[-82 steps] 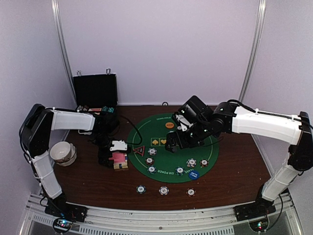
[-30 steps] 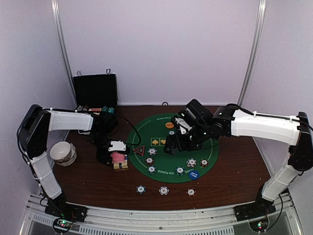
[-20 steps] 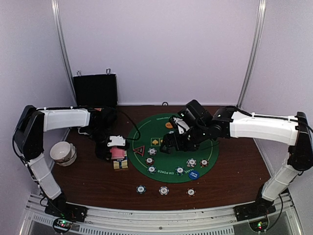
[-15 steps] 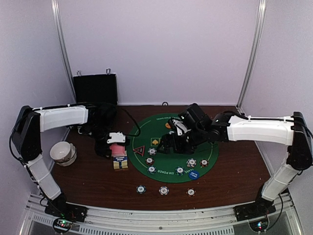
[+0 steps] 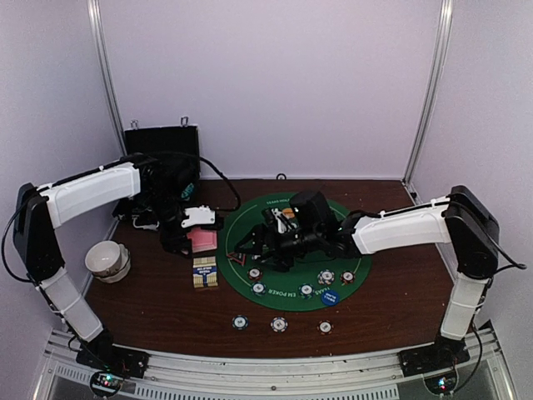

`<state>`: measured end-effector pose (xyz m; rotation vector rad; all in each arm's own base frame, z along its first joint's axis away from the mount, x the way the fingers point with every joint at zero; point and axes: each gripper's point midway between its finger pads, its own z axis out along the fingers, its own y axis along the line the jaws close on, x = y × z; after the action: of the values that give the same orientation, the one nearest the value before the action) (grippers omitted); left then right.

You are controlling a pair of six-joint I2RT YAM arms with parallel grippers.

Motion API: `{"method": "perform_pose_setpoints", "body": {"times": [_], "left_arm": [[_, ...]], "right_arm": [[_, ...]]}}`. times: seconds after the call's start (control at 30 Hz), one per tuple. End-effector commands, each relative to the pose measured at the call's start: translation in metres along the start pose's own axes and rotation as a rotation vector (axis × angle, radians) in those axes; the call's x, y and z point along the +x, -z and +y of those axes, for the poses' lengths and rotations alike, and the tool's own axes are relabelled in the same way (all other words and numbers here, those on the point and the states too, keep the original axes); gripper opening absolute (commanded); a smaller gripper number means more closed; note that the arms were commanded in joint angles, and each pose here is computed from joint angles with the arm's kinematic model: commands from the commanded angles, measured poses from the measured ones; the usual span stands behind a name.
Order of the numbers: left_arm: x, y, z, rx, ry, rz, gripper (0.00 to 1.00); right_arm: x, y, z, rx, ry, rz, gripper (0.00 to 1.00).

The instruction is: Distribute texas hold em gaming equipment

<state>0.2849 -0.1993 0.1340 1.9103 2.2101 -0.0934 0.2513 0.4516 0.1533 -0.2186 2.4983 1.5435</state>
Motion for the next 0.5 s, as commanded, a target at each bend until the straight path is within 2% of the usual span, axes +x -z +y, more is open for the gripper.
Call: {"method": "perform_pose_setpoints", "body": {"times": [0.0,0.47], "left_arm": [[-0.013,0.023,-0.005,-0.004,0.010,-0.056,0.00],[-0.023,0.030,-0.009,-0.014,-0.004,-0.071,0.00]], "right_arm": [[-0.014,-0.008,0.041,-0.213,-0.022,-0.010,0.91],[-0.023,-0.039,0.052,-0.336,-0.089,0.008,0.85]]}}
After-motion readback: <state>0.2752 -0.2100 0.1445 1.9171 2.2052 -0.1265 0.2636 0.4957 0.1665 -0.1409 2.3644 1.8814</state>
